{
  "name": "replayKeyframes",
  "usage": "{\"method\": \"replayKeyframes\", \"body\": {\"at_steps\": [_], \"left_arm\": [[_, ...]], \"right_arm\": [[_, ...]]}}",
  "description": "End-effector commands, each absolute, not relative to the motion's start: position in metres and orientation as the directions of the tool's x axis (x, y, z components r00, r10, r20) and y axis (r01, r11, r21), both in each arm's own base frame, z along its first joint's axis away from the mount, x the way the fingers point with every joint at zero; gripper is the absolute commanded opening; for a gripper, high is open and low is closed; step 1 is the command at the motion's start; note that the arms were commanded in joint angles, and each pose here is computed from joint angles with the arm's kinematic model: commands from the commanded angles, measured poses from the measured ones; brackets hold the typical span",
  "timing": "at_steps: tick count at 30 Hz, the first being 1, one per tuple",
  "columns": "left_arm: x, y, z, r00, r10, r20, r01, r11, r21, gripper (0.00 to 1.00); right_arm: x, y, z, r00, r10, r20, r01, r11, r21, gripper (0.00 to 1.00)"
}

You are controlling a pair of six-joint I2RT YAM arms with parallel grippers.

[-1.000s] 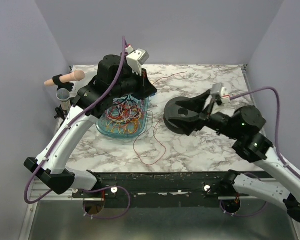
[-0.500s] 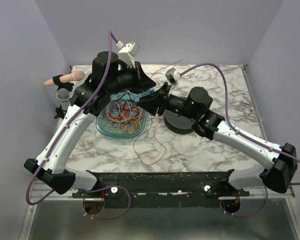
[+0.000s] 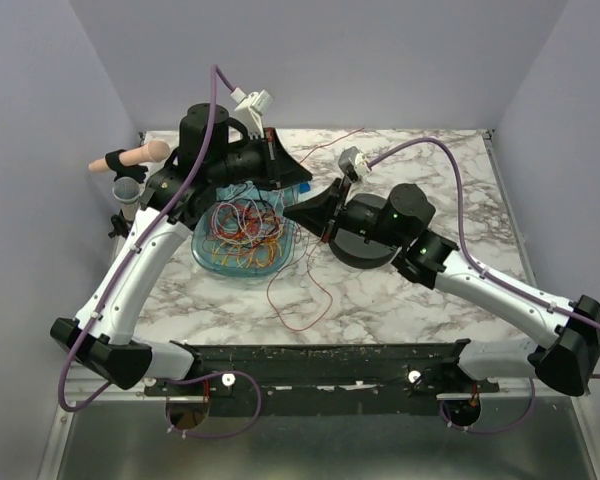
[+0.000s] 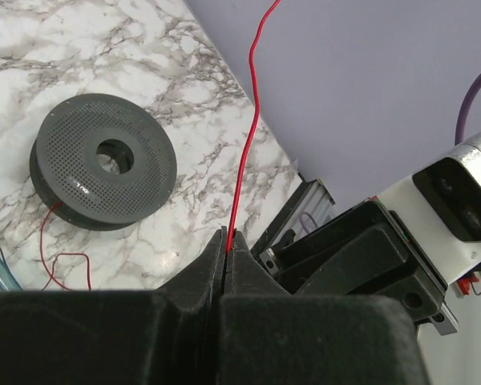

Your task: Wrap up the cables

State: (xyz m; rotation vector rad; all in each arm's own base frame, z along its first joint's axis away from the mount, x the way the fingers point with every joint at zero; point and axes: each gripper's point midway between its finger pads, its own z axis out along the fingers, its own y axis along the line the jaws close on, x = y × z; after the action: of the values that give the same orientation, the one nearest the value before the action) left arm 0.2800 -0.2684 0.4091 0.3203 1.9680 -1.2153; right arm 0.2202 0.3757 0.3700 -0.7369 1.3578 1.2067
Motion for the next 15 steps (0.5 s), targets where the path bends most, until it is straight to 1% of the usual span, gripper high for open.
{"method": "replayKeyframes", "body": {"at_steps": [1, 2, 5, 7, 9, 15], "left_arm": [[0.284, -0.262, 0.446, -0.585, -0.264, -0.767, 0.634, 0.441, -0.636, 0.00], [0.282, -0.263, 0.445, -0.597, -0.265, -0.757, 0.630, 0.430, -0.647, 0.00], [0.277, -0.267, 0.439, -0.639, -0.269, -0.721, 0.616, 0.383, -0.689, 0.06], [0.274, -0.270, 0.425, -0.691, -0.284, -0.665, 0.566, 0.361, -0.741, 0.08], [0.273, -0.270, 0.409, -0.732, -0.294, -0.614, 0.515, 0.351, -0.782, 0.11], [0.272, -0.272, 0.388, -0.784, -0.314, -0.535, 0.452, 0.301, -0.840, 0.20]], "right_arm": [[0.195, 0.373, 0.335, -0.212, 0.049, -0.976, -0.948, 0.230, 0.217, 0.01], [0.193, 0.372, 0.332, -0.213, 0.029, -0.977, -0.950, 0.227, 0.214, 0.01], [0.189, 0.371, 0.330, -0.213, -0.016, -0.977, -0.954, 0.219, 0.204, 0.01], [0.185, 0.371, 0.327, -0.219, -0.051, -0.974, -0.957, 0.206, 0.205, 0.01], [0.180, 0.371, 0.320, -0.232, -0.100, -0.968, -0.958, 0.196, 0.209, 0.01], [0.171, 0.367, 0.314, -0.234, -0.183, -0.955, -0.965, 0.163, 0.205, 0.01]]}}
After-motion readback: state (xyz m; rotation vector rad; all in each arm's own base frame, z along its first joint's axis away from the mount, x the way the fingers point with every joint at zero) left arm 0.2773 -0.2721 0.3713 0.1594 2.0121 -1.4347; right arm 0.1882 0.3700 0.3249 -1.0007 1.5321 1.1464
